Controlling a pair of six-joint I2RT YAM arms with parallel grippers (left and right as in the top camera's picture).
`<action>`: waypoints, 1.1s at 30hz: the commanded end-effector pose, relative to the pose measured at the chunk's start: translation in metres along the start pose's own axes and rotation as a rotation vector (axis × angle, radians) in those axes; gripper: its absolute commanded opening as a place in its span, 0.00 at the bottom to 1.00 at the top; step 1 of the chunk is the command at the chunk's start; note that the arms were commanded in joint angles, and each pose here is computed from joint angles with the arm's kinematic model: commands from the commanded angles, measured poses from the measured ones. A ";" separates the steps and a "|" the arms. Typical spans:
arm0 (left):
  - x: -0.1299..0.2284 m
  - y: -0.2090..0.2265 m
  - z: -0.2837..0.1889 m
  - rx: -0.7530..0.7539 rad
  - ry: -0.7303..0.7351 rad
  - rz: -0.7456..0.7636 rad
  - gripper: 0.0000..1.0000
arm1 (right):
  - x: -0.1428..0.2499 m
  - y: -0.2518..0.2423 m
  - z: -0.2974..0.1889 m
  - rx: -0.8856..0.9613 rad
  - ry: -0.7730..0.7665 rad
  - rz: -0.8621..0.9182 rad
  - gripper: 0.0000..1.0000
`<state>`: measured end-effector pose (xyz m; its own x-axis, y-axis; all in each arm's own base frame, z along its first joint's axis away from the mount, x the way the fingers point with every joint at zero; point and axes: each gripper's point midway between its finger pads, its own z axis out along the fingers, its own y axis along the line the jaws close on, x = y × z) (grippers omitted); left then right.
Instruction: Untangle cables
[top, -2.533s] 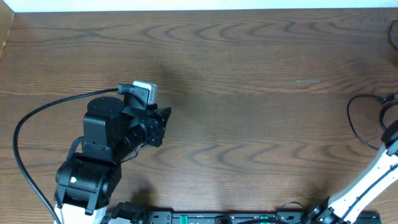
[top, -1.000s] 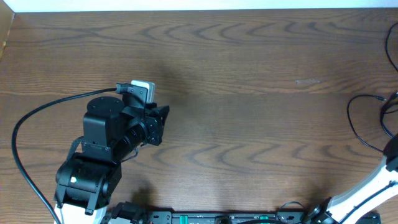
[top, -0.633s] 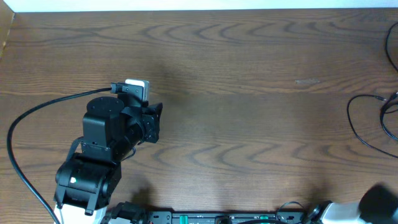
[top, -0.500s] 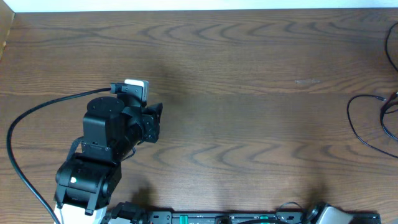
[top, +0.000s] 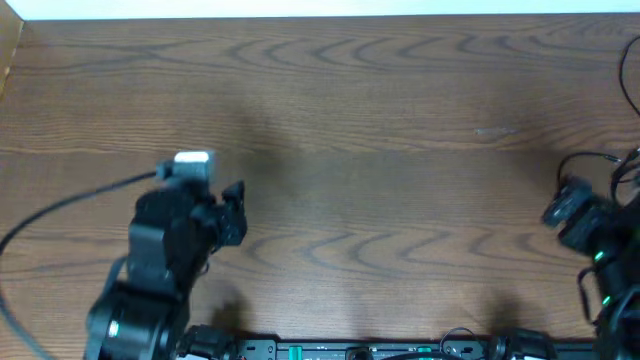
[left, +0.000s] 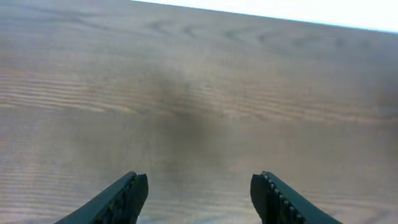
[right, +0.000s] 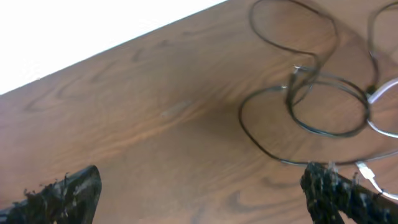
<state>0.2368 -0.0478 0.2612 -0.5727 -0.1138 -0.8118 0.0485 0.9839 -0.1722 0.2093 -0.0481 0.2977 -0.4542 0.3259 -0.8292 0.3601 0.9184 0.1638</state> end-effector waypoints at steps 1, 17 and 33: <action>0.008 0.013 -0.015 -0.041 -0.068 -0.063 0.60 | 0.024 0.003 -0.002 -0.049 -0.013 -0.055 0.99; 0.048 0.030 -0.043 -0.054 -0.104 -0.097 0.61 | 0.065 0.050 -0.028 -0.404 -0.047 -0.202 0.99; 0.060 0.028 -0.036 -0.038 -0.067 -0.131 0.60 | 0.085 0.035 -0.018 -0.342 -0.015 -0.129 0.99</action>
<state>0.1743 -0.0203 0.2346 -0.5116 -0.2274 -0.8286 -0.0501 0.9706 -0.2355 0.1721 0.0181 0.2401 -0.4966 0.1896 -0.8470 -0.0065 0.9750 0.2221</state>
